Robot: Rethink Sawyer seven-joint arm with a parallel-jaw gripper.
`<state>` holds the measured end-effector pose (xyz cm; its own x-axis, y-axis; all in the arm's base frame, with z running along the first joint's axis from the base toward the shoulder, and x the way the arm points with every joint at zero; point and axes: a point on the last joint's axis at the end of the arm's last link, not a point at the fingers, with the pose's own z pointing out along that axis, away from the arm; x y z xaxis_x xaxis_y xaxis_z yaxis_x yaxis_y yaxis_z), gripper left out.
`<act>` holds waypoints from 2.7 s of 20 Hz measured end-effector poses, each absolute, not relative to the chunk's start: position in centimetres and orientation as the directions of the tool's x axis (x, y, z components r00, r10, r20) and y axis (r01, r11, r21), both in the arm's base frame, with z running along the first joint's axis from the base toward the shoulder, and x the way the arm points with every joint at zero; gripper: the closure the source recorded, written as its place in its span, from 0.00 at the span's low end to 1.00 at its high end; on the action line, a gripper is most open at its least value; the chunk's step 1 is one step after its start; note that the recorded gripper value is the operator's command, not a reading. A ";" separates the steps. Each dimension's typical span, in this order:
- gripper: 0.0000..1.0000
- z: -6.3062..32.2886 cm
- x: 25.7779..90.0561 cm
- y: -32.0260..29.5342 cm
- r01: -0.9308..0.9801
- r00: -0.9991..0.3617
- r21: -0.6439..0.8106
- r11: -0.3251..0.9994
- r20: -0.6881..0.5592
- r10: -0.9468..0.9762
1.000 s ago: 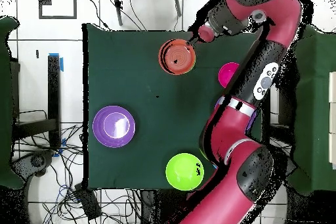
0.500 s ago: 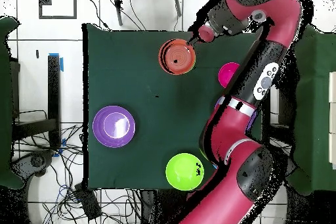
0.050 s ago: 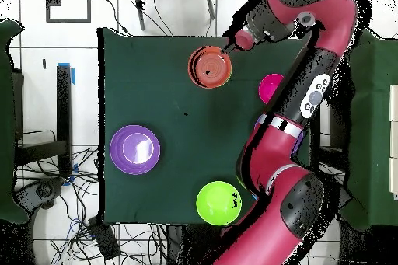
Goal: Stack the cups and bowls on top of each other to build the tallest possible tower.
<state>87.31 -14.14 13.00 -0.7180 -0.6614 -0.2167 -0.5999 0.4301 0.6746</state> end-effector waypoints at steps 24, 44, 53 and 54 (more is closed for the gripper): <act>0.00 13.0 87.3 -14.4 -0.599 -0.720 0.675 0.432 -0.217 -0.659; 0.00 13.4 87.1 -15.5 -0.600 -0.726 0.677 0.427 -0.235 -0.647; 0.00 13.4 87.1 -15.5 -0.601 -0.725 0.677 0.425 -0.238 -0.646; 0.00 13.4 87.1 -15.5 -0.601 -0.725 0.677 0.425 -0.238 -0.646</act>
<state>87.08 -15.48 13.39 -0.7253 -0.6461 -0.2376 -0.6007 0.4255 0.6768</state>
